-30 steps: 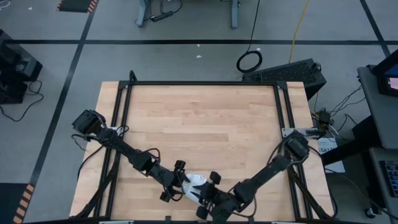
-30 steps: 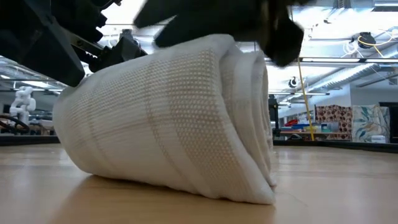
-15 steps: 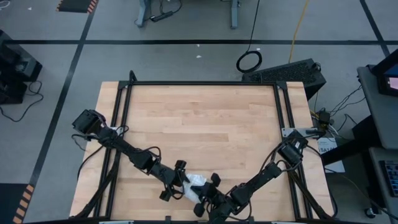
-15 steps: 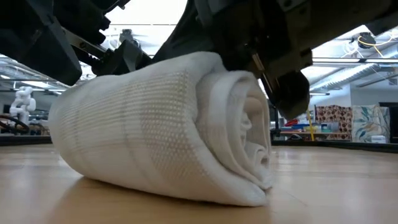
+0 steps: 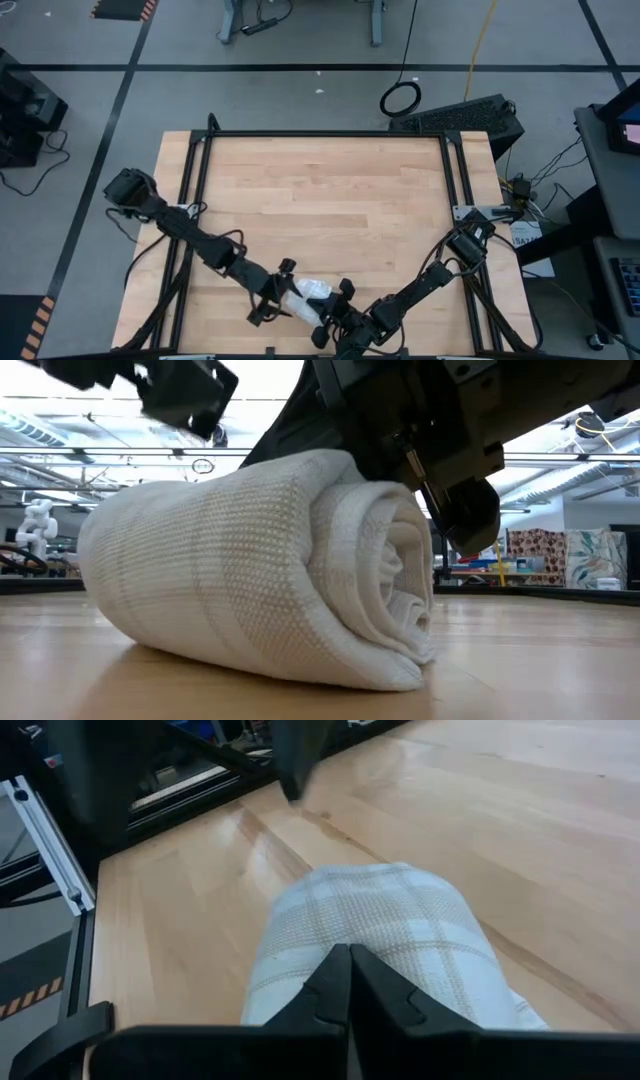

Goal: Roll towel
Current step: Roll the brown checkered towel

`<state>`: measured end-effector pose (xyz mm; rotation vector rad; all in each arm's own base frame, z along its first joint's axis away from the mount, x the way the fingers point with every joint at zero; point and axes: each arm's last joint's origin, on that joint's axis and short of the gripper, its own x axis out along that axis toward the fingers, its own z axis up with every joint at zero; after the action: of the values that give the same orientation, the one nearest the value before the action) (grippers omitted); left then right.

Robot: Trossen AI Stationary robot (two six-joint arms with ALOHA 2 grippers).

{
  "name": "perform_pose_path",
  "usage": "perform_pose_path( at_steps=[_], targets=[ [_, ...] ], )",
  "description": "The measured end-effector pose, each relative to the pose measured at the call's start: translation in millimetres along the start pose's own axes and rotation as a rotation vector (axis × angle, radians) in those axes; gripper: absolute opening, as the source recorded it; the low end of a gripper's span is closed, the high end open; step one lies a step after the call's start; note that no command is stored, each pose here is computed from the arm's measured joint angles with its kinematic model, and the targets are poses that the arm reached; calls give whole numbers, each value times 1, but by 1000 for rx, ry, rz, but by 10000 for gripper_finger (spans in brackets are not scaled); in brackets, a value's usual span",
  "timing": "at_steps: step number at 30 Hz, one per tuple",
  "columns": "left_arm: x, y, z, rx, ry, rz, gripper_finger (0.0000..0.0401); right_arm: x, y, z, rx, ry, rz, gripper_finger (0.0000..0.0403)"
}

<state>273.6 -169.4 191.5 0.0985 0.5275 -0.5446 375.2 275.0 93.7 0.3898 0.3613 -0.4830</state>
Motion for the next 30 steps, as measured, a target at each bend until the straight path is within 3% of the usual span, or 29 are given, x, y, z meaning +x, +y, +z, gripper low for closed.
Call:
perform_pose_path(
  at_steps=[6, 11, 15, 23, 30],
  targets=[
    [25, 14, -32, -18, -14, 114, 170, -1, 0, -1, -5, 6, 2, 0],
    [40, 24, -51, -106, -14, 108, 75, -2, 0, -2, -19, 9, 1, 0],
    [50, 25, -64, -142, 9, 91, 28, -2, -1, -4, -24, 17, 2, 0],
    [50, 25, -62, -165, 3, 80, 27, -15, 5, 9, -88, -24, 11, 0],
    [49, 29, -63, -196, 8, 88, 30, -54, 15, 28, -144, -95, 1, 0]
  ],
)
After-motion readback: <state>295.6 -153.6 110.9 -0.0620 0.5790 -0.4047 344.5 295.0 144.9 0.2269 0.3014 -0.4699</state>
